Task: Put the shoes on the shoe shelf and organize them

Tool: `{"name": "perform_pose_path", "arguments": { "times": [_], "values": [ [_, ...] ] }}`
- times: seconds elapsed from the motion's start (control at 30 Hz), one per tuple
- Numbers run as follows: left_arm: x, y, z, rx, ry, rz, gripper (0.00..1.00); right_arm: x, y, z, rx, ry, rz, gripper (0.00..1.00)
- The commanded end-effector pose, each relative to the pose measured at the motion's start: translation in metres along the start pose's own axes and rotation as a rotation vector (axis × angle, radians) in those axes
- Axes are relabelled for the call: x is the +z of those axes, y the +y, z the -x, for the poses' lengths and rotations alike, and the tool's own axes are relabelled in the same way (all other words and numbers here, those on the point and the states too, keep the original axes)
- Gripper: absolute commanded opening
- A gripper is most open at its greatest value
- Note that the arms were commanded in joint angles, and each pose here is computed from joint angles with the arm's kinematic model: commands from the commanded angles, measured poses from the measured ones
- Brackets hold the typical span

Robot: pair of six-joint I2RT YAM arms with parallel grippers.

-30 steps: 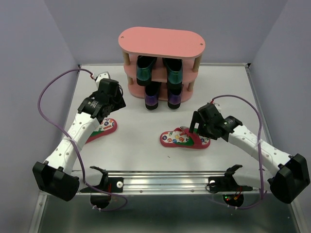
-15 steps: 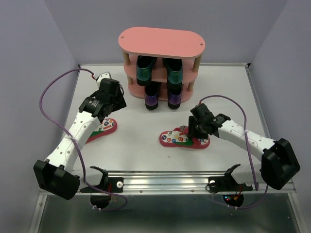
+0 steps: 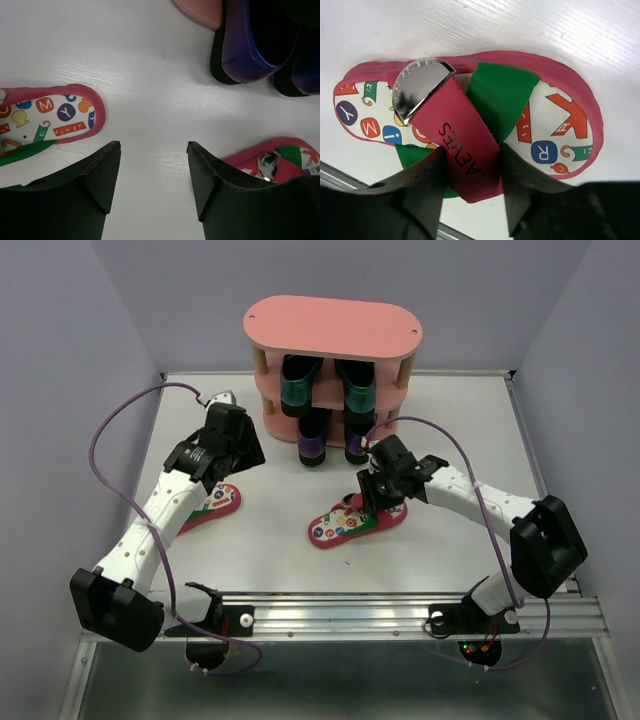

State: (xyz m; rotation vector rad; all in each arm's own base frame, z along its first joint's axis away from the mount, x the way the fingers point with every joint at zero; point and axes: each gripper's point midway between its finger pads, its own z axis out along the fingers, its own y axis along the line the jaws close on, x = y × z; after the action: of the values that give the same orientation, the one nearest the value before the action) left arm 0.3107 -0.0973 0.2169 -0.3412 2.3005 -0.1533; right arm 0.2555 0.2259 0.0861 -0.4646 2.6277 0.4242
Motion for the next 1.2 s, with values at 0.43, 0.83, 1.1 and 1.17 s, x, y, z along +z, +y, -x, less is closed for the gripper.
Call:
{"name": "perform_pose_path", "arguments": {
  "times": [0.43, 0.83, 1.1, 1.17],
  "values": [
    [-0.029, -0.095, -0.102, 0.428, 0.190, -0.416, 0.64, -0.047, -0.030, 0.036, -0.043, -0.221, -0.195, 0.95],
    [0.009, -0.154, -0.140, 0.762, 0.208, -0.436, 0.55, -0.106, -0.124, 0.029, 0.364, -0.341, -0.364, 1.00],
    [0.016, -0.192, -0.163, 0.901, 0.213, -0.474, 0.74, -0.120, -0.152, 0.031, 0.471, -0.383, -0.441, 1.00],
    [0.016, -0.199, -0.166, 0.920, 0.216, -0.495, 0.75, -0.118, -0.154, 0.031, 0.480, -0.374, -0.441, 1.00]
  ]
}}
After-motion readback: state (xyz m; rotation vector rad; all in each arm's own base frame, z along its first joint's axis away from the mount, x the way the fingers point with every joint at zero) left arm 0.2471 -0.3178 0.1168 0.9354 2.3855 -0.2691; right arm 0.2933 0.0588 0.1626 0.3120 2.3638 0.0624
